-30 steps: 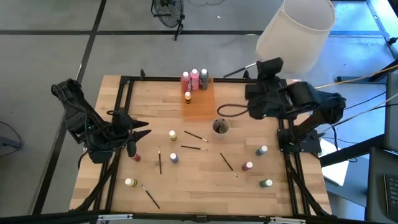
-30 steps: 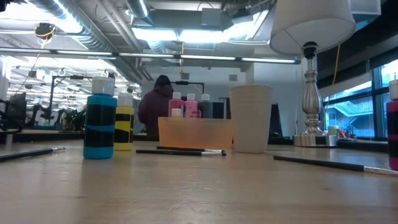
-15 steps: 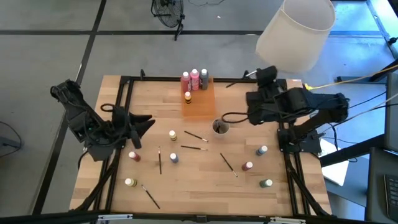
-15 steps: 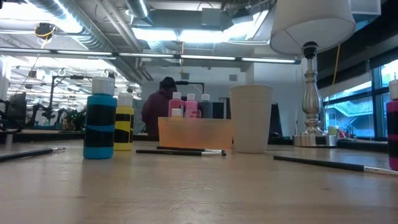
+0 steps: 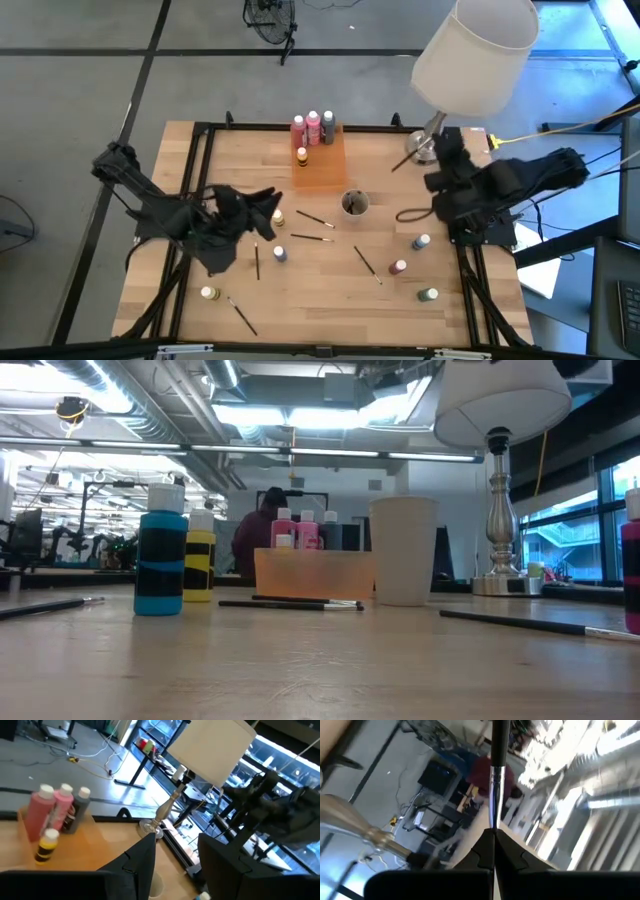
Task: Pick & Place Paint Supplies
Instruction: Put the black paint brush into the light brown cup
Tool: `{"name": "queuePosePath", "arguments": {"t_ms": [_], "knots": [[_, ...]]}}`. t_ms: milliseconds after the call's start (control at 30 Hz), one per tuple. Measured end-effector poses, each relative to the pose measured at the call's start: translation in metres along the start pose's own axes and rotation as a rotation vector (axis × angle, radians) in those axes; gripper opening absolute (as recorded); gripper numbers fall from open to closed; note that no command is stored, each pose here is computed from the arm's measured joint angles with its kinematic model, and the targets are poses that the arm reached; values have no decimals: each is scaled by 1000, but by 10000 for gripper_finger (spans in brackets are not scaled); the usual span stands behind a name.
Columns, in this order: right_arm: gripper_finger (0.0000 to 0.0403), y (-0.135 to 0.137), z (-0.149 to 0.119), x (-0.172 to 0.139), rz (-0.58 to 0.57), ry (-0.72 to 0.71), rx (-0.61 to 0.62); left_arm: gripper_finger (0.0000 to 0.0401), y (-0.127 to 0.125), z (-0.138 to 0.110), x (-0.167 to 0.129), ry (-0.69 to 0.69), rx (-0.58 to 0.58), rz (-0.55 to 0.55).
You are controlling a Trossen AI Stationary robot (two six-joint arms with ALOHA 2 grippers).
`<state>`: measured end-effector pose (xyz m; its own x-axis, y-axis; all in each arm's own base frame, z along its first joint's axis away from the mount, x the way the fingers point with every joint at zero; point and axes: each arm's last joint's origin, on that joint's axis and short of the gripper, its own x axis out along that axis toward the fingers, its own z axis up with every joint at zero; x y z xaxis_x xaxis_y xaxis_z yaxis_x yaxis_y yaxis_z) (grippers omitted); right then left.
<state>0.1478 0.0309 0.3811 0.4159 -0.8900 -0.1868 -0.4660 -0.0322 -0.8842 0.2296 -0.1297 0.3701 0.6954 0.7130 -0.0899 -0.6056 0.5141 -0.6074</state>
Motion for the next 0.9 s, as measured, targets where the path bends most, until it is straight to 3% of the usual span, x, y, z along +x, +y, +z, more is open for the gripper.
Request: {"name": "queuePosePath", "arguments": {"t_ms": [233,900], "knots": [[0,26,31,2,29,-24,-139,143,-8,-14,3,2,-35,-8],[0,33,114,33,198,-62,-229,143,-13,-21,-25,114,-26,-111]]}}
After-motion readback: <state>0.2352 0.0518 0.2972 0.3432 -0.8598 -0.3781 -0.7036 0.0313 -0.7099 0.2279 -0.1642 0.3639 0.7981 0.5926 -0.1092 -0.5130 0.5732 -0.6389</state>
